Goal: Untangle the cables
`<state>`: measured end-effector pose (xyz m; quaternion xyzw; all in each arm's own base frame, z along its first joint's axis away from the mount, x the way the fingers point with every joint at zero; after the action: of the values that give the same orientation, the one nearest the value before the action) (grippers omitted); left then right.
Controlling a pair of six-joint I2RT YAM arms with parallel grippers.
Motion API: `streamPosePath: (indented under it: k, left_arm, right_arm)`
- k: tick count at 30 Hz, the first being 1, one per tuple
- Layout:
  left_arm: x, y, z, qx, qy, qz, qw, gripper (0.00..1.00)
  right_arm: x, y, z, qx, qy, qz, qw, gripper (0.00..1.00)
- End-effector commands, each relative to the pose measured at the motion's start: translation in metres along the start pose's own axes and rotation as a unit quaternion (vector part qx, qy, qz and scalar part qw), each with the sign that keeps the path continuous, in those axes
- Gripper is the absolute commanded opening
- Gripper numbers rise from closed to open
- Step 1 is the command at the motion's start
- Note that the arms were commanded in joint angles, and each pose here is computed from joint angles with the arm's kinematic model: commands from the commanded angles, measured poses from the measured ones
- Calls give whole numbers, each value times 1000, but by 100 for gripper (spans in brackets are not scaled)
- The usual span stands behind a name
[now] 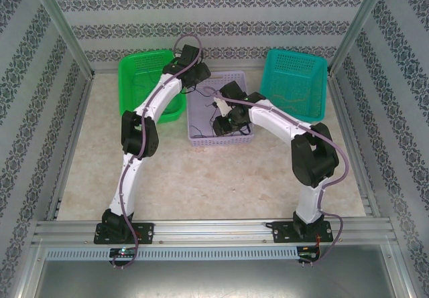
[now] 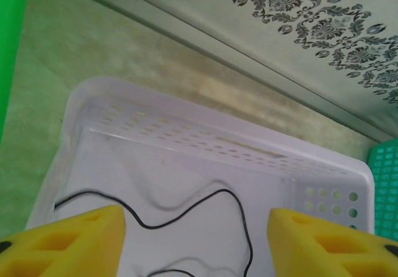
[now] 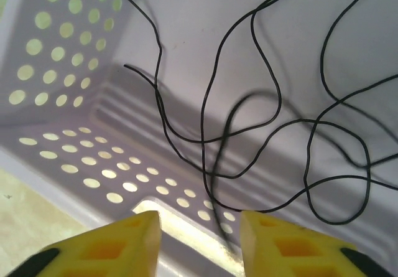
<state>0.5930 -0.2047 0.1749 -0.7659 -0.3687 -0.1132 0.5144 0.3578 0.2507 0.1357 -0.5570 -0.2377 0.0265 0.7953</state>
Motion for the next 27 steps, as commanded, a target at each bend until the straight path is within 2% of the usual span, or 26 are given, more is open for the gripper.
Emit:
streamPosePath:
  k: [1,6,12,13,15,16,19,21,23,24,25,26,27]
  left_arm:
    - [25,-64,-34,-40,10,-32,999,68]
    - [39,-108,-48,-63,4,-46,997,70]
    - [54,-180,-39,-42,11,-86,995,72]
    - [53,-194,-36,-46,15,-88,995,75]
    - [47,-213,-32,-68,31,-88,993,100]
    - [42,-223,-27,-77,39,-91,992,100]
    - [20,-252,-7,-100,65,-118,986,100]
    - [1,-265,21,-67,84,-124,986,100]
    - [-22,-277,57,-10,99,-121,988,100]
    - [-31,-281,76,25,95,-120,988,100]
    - [-41,-286,103,87,83,-128,984,100]
    - [-48,-294,129,150,80,-152,974,100]
    - [-55,-298,148,184,84,-161,966,100]
  right_arm:
    - [12,-39,3,1,13,-36,999,45]
    - [20,-79,-9,0,51,-89,995,47]
    - [20,-142,-36,-10,118,-192,974,51]
    - [17,-154,-45,-18,135,-215,967,56]
    - [8,-173,-64,-41,174,-255,950,69]
    - [1,-181,-76,-49,196,-273,941,98]
    - [-25,-203,-110,-92,261,-314,908,98]
    - [-40,-215,-121,-133,261,-342,893,98]
    - [-66,-225,-144,-229,281,-369,856,98]
    - [-76,-224,-152,-256,281,-380,843,98]
    - [-84,-223,-158,-268,265,-393,839,98]
    - [-92,-216,-164,-278,250,-402,836,98]
    - [-95,-208,-169,-290,216,-411,837,98]
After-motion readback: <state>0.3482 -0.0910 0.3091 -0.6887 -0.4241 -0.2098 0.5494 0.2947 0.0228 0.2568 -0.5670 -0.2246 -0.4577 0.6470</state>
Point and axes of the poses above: each hand's point on the last joint's axis, 136 mm out from that joint toward the fingers, its own y axis out along the fingers, its own z axis along the line the jaws close on, x = y × z, the point moved 3 cm from there along -y, back along the fingers, and after that the axes turned 4 degrees about y, right-handed, at the moved point
